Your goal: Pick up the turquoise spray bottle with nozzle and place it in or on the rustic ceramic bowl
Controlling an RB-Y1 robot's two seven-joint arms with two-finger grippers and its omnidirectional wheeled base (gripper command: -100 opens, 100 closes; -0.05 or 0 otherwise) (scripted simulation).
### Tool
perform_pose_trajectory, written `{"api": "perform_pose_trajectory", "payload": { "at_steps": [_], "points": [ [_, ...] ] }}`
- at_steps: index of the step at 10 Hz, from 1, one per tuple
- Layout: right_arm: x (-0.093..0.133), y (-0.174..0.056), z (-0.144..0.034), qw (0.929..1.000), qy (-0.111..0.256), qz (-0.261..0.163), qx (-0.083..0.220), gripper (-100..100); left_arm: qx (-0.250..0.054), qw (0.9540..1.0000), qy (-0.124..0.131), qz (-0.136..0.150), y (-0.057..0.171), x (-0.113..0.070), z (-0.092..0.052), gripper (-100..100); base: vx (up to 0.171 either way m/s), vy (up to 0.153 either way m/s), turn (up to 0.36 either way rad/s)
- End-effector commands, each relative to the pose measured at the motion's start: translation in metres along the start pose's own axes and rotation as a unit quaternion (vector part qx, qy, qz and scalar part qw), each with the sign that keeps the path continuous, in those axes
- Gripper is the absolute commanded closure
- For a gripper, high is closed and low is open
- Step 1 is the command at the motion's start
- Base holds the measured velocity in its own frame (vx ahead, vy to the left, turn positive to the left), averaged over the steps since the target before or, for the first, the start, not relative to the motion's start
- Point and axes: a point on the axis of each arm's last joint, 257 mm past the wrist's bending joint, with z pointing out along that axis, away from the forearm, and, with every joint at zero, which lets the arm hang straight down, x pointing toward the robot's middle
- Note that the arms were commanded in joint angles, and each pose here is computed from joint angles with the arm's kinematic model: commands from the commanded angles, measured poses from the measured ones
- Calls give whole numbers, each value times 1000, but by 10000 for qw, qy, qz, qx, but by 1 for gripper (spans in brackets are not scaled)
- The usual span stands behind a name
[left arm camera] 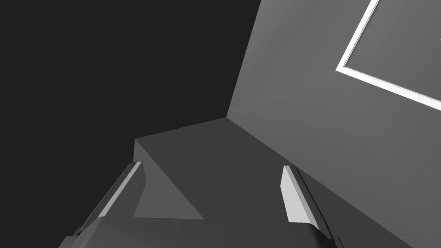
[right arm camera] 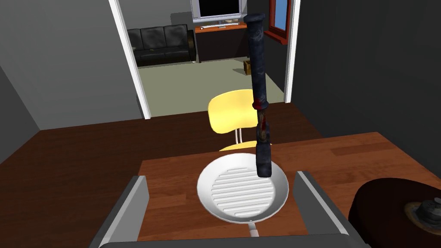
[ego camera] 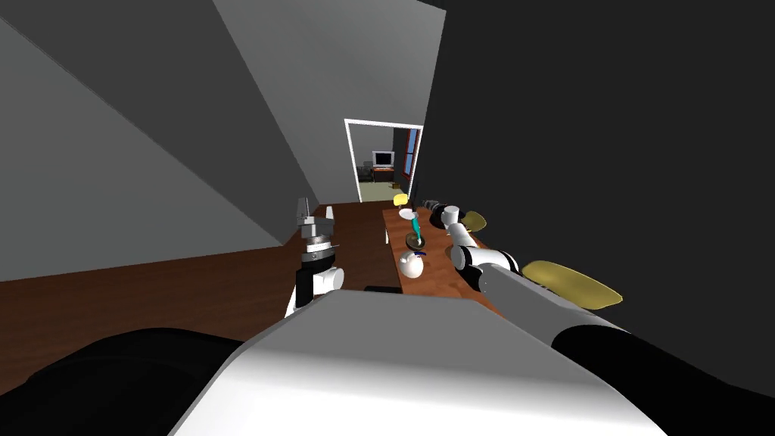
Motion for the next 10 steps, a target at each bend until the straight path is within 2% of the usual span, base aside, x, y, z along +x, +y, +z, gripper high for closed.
{"api": "perform_pose_trajectory", "payload": {
  "at_steps": [1,2,3,4,5,6,7,8,9,10],
  "points": [
    [8,-12,-4,9996,15,3,297,-100,0,10000,0,0,0,0,0,0,99,152,-427],
    [17,-22,-3,9991,85,-131,384,-100,0,10000,0,0,0,0,0,0,87,143,-288],
    [23,-33,-8,9979,73,-91,637,-100,0,10000,0,-1,0,0,0,0,129,187,-347],
    [27,-44,-7,9971,95,-215,728,-100,0,10000,0,0,0,0,0,0,100,148,-356],
    [28,-55,-13,9950,42,-151,982,-100,0,10000,0,0,0,0,0,0,98,141,-448],
    [32,-68,-13,9936,64,-295,1093,-100,0,10000,0,0,0,0,0,0,99,134,-317],
    [27,-78,-20,9909,-50,-201,1330,-100,0,10000,0,0,0,0,0,0,90,176,-366],
    [24,-87,-19,9895,-96,-296,1411,-100,0,10000,0,0,0,0,0,0,70,153,-299],
    [33,-95,-21,9884,-8,-370,1475,-100,1,10000,0,-1,0,0,0,0,35,60,-64],
    [23,-108,-28,9840,-191,-304,1746,-100,1,10000,1,0,0,0,0,0,56,96,-348]
  ]
}}
